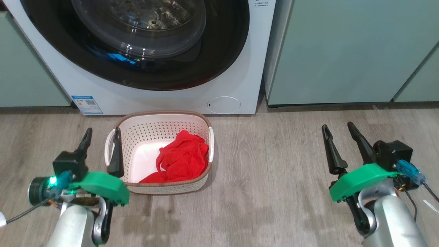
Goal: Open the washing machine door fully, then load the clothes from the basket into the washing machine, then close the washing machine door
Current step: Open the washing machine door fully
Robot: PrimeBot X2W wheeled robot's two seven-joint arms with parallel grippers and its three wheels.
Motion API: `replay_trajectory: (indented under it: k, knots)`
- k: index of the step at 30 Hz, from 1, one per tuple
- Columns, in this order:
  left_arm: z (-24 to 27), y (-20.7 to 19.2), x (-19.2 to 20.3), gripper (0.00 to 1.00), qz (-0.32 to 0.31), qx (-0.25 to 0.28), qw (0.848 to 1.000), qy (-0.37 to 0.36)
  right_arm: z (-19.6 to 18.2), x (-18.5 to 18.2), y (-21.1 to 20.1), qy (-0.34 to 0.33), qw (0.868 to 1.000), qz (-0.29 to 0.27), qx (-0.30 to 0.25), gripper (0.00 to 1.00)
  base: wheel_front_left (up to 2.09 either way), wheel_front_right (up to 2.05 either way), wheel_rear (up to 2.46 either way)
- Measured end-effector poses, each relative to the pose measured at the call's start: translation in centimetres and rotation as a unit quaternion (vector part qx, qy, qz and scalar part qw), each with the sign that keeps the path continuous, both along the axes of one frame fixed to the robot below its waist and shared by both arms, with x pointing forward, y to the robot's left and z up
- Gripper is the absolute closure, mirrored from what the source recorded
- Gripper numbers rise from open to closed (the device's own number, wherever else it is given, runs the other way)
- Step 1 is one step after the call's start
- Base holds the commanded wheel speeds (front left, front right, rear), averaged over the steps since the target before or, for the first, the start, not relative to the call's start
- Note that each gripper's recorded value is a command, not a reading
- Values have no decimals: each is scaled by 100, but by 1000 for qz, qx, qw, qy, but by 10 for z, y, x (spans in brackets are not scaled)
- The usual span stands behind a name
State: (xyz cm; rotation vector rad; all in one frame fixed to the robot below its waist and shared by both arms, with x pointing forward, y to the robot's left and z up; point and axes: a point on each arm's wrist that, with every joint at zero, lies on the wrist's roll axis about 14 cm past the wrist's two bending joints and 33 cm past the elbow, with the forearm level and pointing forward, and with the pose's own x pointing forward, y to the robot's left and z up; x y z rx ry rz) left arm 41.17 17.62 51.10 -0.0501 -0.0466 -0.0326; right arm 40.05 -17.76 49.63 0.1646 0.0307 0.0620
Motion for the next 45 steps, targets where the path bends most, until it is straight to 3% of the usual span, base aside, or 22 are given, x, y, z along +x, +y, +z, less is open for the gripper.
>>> replay_trajectory:
  k: [30, 31, 32, 45]
  knots:
    - [-4, -5, 3, 0, -9, 3, 1000, 5, -6, 0, -4, 5, 1000, -7, 5, 0, 1, 1, -2]
    - [-5, -5, 3, 0, -9, 3, 1000, 5, -7, 0, -5, 6, 1000, -8, 6, 91, 0, 0, 0]
    - [-5, -5, 4, 0, -8, 4, 1000, 5, -7, 0, -5, 7, 1000, -9, 10, 100, 0, 0, 0]
    - [-9, -4, 18, 0, -2, -6, 1000, 8, -5, 21, -5, -5, 999, -14, 41, 100, 0, 0, 0]
